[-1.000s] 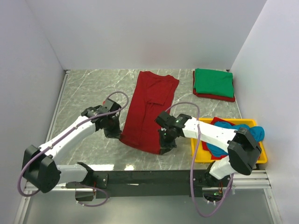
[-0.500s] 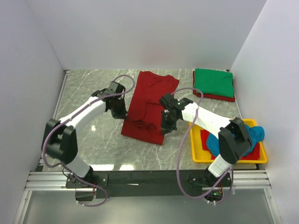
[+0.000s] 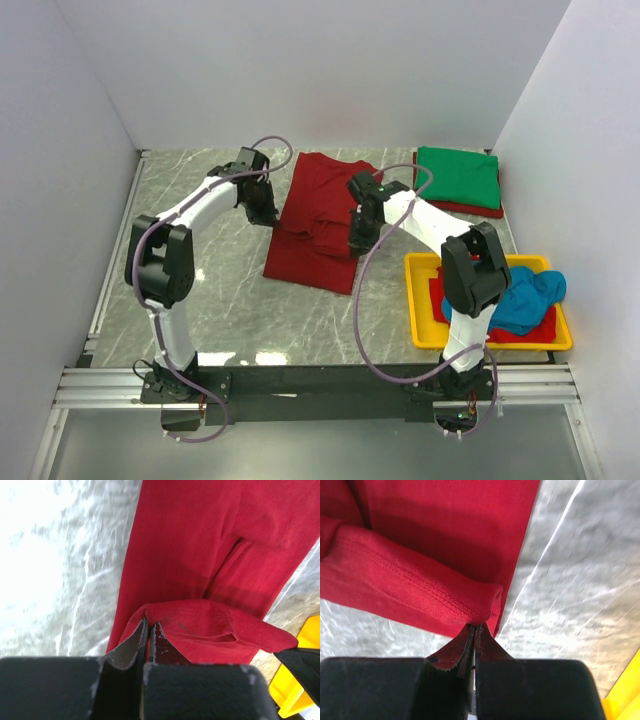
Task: Fold and stack the t-shirts
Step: Fold the tshirt
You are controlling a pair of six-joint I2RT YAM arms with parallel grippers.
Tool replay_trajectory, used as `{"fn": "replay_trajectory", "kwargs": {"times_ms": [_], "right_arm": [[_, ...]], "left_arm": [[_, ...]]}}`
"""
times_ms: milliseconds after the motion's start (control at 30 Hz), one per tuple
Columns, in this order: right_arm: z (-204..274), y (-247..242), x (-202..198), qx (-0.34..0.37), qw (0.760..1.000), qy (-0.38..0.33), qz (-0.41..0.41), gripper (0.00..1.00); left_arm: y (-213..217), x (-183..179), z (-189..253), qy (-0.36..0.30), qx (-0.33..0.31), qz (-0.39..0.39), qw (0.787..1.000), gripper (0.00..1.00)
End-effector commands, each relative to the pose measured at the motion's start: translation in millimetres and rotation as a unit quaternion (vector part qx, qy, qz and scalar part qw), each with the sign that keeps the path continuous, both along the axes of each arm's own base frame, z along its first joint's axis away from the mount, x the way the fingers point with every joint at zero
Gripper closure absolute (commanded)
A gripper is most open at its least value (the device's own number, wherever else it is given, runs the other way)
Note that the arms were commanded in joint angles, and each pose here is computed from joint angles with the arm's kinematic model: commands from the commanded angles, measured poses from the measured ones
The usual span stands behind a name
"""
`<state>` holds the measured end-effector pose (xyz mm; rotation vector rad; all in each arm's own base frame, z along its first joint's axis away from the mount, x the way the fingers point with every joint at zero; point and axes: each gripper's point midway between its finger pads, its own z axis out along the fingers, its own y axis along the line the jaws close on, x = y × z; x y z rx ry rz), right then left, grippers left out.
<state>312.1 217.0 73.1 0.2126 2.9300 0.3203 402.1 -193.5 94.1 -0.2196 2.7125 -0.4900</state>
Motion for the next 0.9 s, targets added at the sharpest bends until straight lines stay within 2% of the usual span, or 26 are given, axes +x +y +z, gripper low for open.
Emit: {"fn": "replay_trajectory", "kwargs": {"times_ms": [0,300,867], "right_arm": [[3.4,-9.8,17.5,-0.016,1.000,-0.008,-0.002,1.00],[-7.4,-20.9,36.2,-0.017,1.000,0.004,-0.021,1.00],[-20.3,-30.0,67.5,-0.022,0.999,0.008,-0.036,1.00]], "left_arm": [[-8.6,24.8,17.2,-0.033,-0.029,-0.026,0.999,0.99],[-12.1,50.3,0.2,-0.029,-0.034,-0.040,0.998,1.00],[-11.7,68.5,-20.2,-0.010,-0.040,-0.033,0.999,1.00]]}}
